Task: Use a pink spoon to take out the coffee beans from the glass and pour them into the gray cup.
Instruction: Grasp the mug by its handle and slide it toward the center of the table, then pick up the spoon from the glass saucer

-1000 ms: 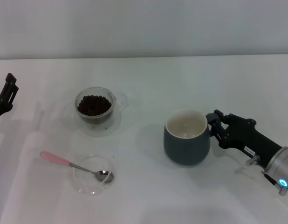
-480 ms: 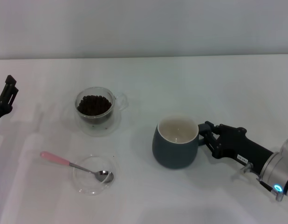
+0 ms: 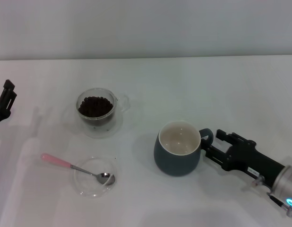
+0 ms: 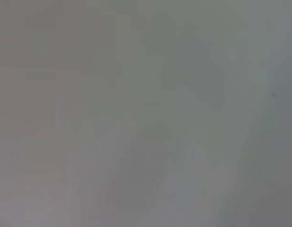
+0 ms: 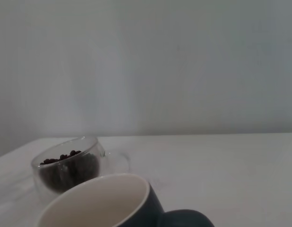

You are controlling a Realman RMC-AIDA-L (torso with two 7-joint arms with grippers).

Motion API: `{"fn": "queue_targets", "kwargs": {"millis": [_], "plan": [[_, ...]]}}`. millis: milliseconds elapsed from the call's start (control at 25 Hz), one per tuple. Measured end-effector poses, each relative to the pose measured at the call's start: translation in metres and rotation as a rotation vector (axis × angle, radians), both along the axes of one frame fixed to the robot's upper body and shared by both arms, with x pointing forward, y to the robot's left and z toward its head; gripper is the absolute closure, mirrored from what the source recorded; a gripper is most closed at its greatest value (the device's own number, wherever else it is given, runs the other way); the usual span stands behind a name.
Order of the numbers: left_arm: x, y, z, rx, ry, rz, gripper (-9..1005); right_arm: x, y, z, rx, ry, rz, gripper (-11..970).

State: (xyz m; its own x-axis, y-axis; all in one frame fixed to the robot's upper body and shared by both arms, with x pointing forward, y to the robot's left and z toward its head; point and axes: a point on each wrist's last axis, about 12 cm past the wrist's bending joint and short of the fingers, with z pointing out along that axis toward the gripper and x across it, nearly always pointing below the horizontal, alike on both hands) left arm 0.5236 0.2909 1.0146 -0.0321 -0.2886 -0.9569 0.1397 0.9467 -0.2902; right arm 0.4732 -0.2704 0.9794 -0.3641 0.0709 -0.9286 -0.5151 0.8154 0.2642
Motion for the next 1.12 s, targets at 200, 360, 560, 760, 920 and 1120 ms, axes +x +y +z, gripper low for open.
{"fn": "queue_targets", "kwargs": {"millis": [200,360,560,760,920,1120], "plan": [[-0.001,0.001,-0.001,-0.002,0.002,0.006,305,-0.014,-0.010,0.000,0.035,0.012,0.009,347],[-0.001,0.001,-0.001,-0.003,0.002,0.007,303,-0.026,-0.018,-0.003,0.054,0.040,0.015,268],[-0.003,0.002,-0.001,-0.001,0.005,0.004,304,-0.040,-0.034,-0.001,0.069,0.012,-0.028,251],[-0.014,0.008,-0.006,-0.004,0.009,0.018,304,-0.038,-0.050,0.006,0.076,-0.055,-0.111,257],[-0.029,0.015,-0.011,-0.026,0.018,0.041,304,-0.026,-0.064,0.016,0.063,-0.147,-0.238,263],[-0.054,0.026,-0.021,-0.120,0.056,0.072,305,0.001,-0.076,0.034,-0.039,-0.331,-0.386,263]]}}
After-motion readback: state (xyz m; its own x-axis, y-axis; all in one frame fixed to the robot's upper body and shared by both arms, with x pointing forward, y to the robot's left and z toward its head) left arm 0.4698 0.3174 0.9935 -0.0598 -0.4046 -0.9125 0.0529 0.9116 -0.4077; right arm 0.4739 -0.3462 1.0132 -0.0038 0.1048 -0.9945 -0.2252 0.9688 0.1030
